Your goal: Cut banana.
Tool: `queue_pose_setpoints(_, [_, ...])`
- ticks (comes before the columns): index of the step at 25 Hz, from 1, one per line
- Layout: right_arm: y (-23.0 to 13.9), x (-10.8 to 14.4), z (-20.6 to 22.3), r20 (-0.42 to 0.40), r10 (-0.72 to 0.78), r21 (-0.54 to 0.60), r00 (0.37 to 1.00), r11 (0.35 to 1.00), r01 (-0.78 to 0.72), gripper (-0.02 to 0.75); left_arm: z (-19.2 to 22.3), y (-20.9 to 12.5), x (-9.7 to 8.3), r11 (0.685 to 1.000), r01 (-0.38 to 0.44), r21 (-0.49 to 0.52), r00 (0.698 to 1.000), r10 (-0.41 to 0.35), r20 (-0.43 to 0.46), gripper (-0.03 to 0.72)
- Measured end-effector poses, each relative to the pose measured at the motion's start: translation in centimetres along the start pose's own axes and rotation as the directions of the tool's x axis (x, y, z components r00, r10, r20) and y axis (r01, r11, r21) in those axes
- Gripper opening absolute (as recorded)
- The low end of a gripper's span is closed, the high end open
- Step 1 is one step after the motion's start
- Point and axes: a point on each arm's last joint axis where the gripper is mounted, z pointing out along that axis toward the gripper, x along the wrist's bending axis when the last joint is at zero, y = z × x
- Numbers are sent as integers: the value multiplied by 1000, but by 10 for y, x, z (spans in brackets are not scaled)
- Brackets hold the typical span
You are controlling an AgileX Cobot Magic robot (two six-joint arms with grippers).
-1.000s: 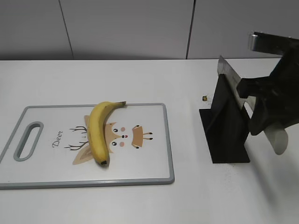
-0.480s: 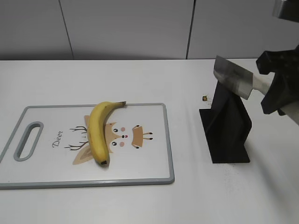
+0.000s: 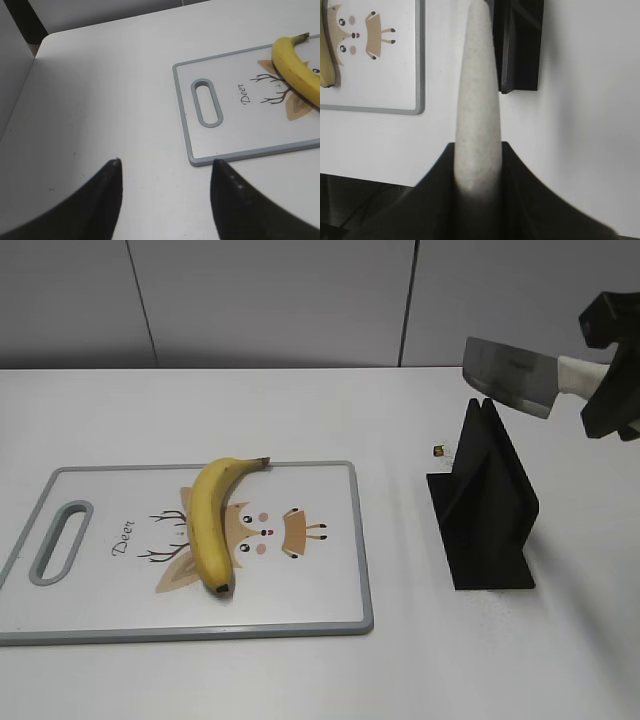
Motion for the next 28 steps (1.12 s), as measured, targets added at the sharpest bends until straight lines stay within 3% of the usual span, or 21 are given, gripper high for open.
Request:
queue_pose_setpoints(16, [12, 10, -34, 3, -40, -54, 999, 998, 40, 161, 0, 0, 0, 1000, 1, 0, 1000, -1, 0, 466])
queue_pose_setpoints(22, [17, 13, -43, 4, -186, -99, 983, 978, 185, 161, 0, 0, 0, 1000, 1, -3, 1000, -1, -1, 460])
queue_pose_setpoints(25, [20, 14, -43, 13, -293, -130, 956, 947, 292, 161, -1, 8, -2, 1000, -15, -5, 999, 15, 33, 482])
queue_pose_setpoints(28, [26, 16, -44, 33, -413, -191, 910, 891, 412, 161, 3, 24, -5, 1000, -16, 18, 994, 14, 113, 570])
